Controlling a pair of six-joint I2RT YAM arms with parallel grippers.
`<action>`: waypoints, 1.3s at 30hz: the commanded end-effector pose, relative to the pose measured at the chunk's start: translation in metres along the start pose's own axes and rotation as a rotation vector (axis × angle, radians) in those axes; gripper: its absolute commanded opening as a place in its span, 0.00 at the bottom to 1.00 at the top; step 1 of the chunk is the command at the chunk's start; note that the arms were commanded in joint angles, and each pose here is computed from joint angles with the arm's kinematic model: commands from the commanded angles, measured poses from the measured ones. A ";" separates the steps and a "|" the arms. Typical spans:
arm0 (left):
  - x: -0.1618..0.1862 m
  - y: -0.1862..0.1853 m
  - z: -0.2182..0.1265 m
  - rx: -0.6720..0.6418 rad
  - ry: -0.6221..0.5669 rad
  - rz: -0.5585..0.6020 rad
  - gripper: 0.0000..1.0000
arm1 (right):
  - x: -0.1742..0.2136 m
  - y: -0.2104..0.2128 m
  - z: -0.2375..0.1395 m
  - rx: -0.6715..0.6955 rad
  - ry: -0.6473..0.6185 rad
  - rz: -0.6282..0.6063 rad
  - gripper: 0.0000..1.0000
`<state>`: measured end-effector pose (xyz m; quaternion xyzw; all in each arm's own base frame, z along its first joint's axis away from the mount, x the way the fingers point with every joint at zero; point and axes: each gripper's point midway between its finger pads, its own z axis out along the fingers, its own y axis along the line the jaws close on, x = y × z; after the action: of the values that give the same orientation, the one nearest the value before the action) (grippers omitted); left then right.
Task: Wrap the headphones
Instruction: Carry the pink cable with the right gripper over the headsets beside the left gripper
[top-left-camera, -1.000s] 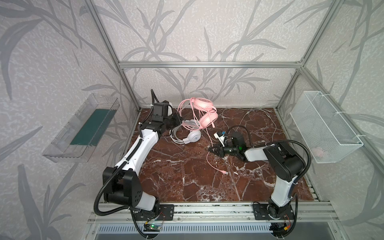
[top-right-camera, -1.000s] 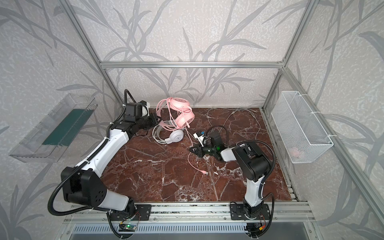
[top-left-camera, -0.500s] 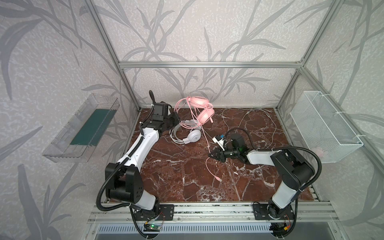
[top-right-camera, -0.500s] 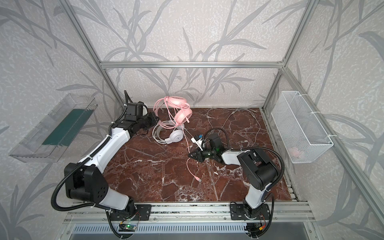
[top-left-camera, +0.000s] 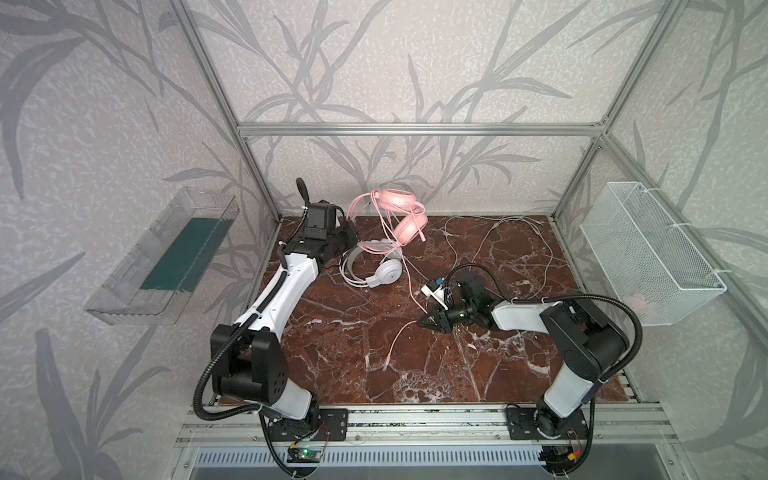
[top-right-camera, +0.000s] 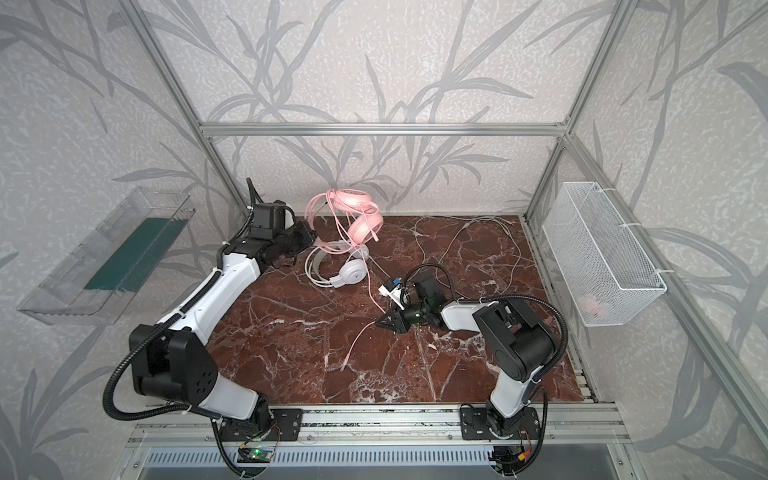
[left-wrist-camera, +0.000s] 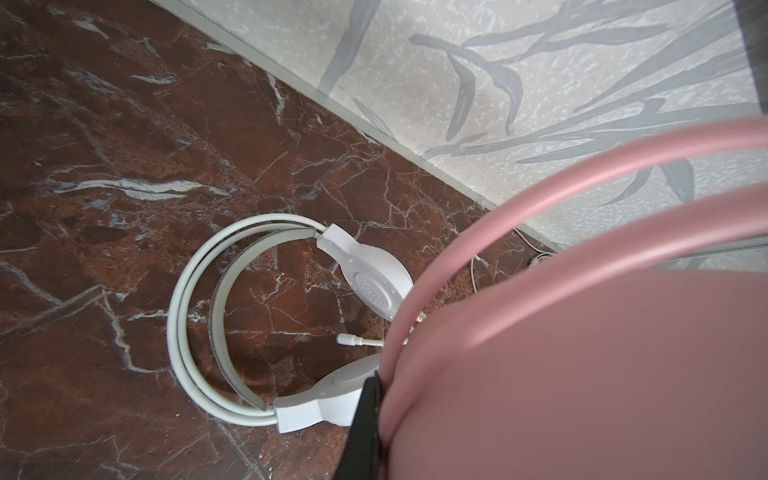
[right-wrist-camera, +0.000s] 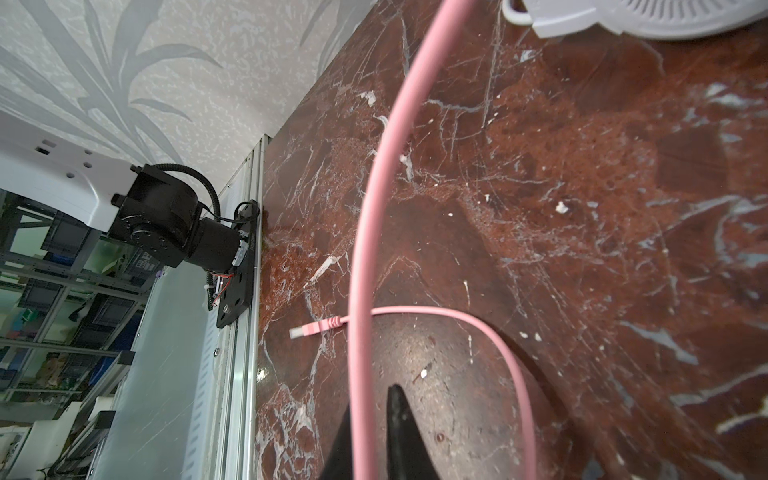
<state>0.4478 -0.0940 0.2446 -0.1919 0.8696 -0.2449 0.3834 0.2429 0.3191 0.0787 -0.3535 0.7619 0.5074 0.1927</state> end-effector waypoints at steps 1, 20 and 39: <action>-0.028 -0.015 -0.009 0.035 -0.093 -0.008 0.00 | -0.007 0.022 -0.007 -0.024 0.006 -0.065 0.06; 0.001 0.023 0.013 -0.256 -0.015 0.164 0.00 | -0.034 0.119 -0.030 -0.007 0.269 -0.433 0.00; 0.053 -0.005 0.033 -0.305 0.210 0.623 0.00 | -0.074 0.120 -0.084 0.195 0.423 -0.755 0.00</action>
<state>0.4354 -0.1339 0.1788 0.0284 0.9537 -0.0100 0.2991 0.2103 0.3145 0.2364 -0.6574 0.6517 0.2866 0.2471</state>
